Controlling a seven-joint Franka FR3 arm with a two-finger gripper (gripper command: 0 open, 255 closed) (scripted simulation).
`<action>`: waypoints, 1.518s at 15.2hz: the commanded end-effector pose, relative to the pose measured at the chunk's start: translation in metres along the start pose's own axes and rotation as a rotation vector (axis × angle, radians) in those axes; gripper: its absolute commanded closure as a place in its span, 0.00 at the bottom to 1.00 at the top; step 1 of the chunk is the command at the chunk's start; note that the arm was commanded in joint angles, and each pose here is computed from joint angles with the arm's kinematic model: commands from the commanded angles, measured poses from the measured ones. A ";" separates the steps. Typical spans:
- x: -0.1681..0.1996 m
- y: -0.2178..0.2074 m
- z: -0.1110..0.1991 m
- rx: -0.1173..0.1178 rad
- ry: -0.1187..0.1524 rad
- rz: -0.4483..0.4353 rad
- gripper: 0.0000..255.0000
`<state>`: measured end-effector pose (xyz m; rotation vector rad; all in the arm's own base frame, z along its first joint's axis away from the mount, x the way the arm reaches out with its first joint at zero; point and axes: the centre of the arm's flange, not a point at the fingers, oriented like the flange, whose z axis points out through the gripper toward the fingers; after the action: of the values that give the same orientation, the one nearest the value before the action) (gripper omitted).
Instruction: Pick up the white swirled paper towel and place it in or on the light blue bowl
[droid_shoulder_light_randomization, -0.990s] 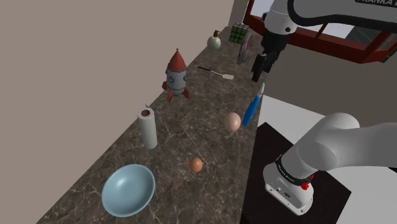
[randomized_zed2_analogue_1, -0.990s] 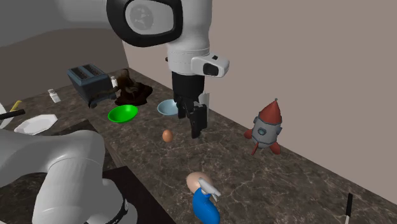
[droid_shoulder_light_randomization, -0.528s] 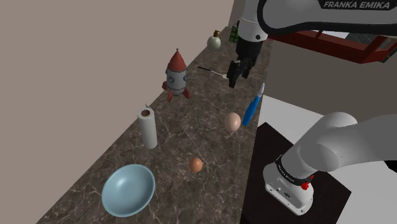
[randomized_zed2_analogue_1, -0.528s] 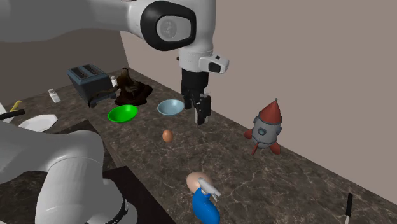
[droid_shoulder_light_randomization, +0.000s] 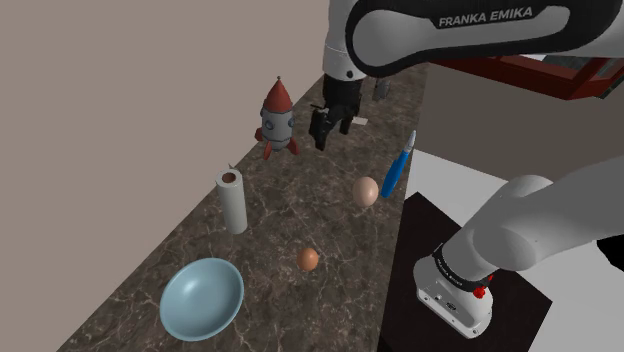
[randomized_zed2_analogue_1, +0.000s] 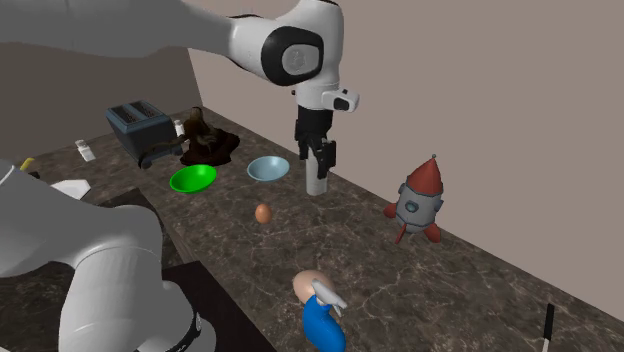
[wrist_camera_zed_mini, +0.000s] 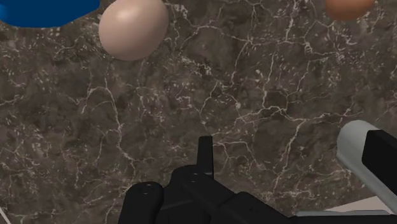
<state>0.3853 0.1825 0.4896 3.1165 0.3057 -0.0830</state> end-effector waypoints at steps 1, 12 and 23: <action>0.015 -0.023 0.007 0.007 0.002 -0.004 0.00; 0.097 -0.133 0.042 0.036 0.009 -0.028 0.00; 0.147 -0.204 0.083 0.055 0.013 -0.043 0.00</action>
<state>0.4856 0.4102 0.4034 3.1661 0.3772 -0.0737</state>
